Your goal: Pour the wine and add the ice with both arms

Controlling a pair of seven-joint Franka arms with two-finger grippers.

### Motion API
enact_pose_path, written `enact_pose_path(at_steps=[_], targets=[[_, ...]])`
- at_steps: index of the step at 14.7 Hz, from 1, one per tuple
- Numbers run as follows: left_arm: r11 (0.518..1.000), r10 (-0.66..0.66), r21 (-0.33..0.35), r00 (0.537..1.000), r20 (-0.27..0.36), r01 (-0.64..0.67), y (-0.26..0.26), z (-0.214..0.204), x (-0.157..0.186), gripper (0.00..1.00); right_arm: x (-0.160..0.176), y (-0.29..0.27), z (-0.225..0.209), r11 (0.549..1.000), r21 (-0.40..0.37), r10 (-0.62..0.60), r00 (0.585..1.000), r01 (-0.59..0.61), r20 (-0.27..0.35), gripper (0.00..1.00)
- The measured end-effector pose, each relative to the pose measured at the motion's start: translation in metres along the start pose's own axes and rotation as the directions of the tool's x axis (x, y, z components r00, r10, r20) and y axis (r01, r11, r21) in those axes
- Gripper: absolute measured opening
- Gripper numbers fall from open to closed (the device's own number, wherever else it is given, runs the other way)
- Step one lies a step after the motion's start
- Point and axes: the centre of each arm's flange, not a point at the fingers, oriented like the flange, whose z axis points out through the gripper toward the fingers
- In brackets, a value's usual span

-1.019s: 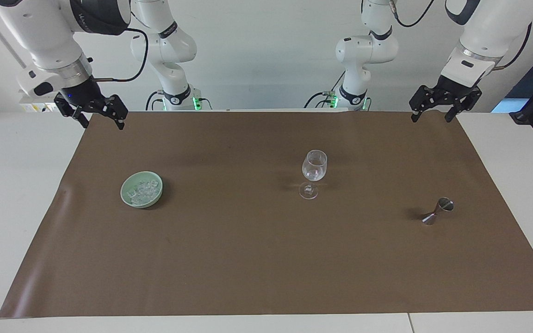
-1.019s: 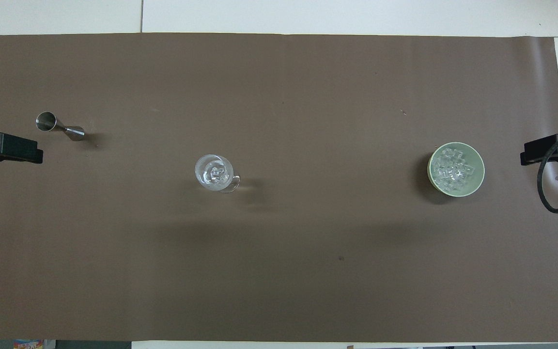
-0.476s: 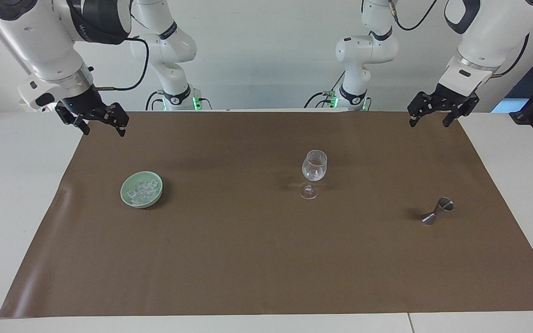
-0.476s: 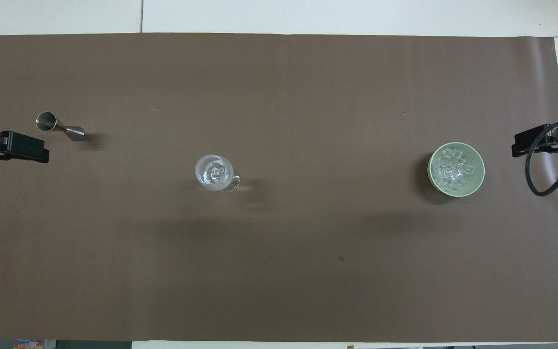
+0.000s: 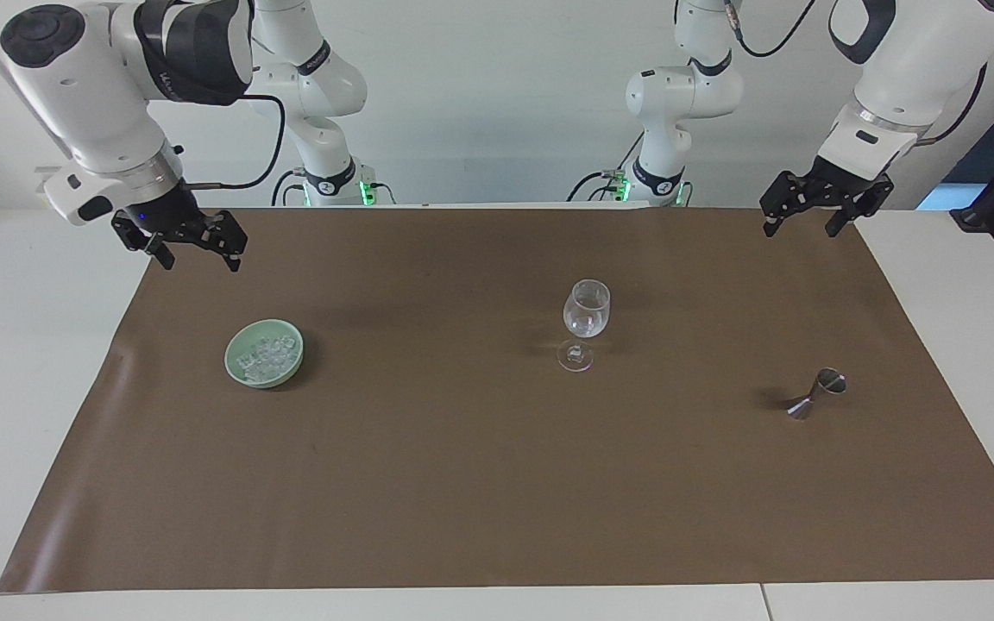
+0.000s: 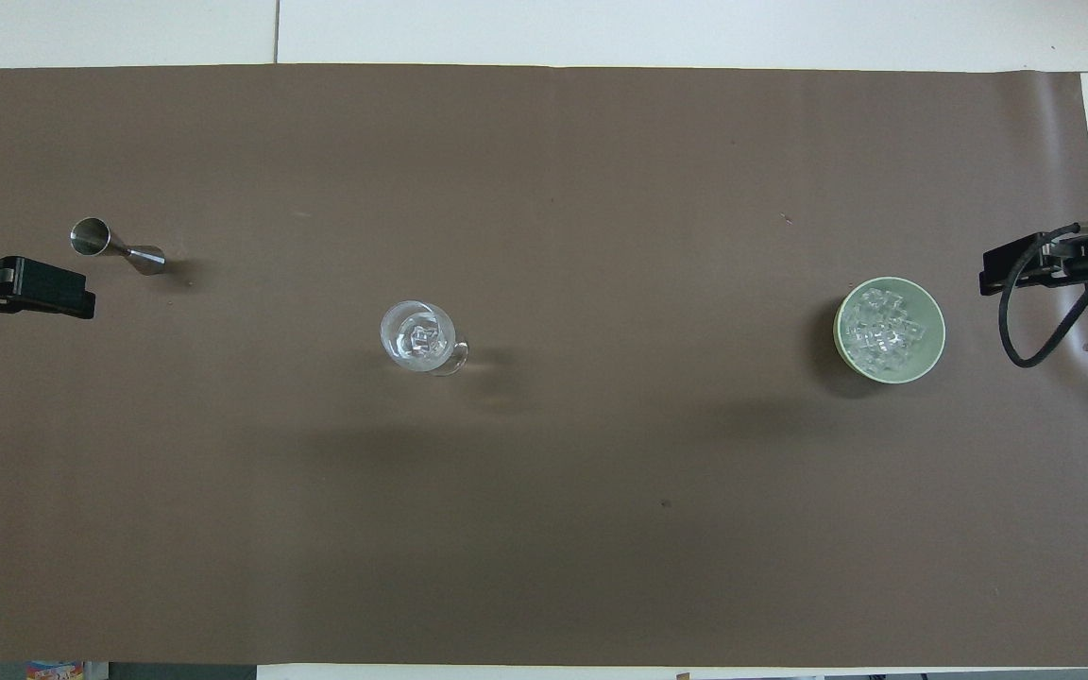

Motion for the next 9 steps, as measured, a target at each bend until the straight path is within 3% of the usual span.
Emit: enact_pose_path(at_steps=[9], targets=[[1.000, 0.006, 0.000, 1.000, 0.026, -0.006, 0.0015, 0.0045, -0.0024, 1.00, -0.0014, 0.0001, -0.0031, 1.000, 0.001, 0.000, 1.000, 0.000, -0.006, 1.00]])
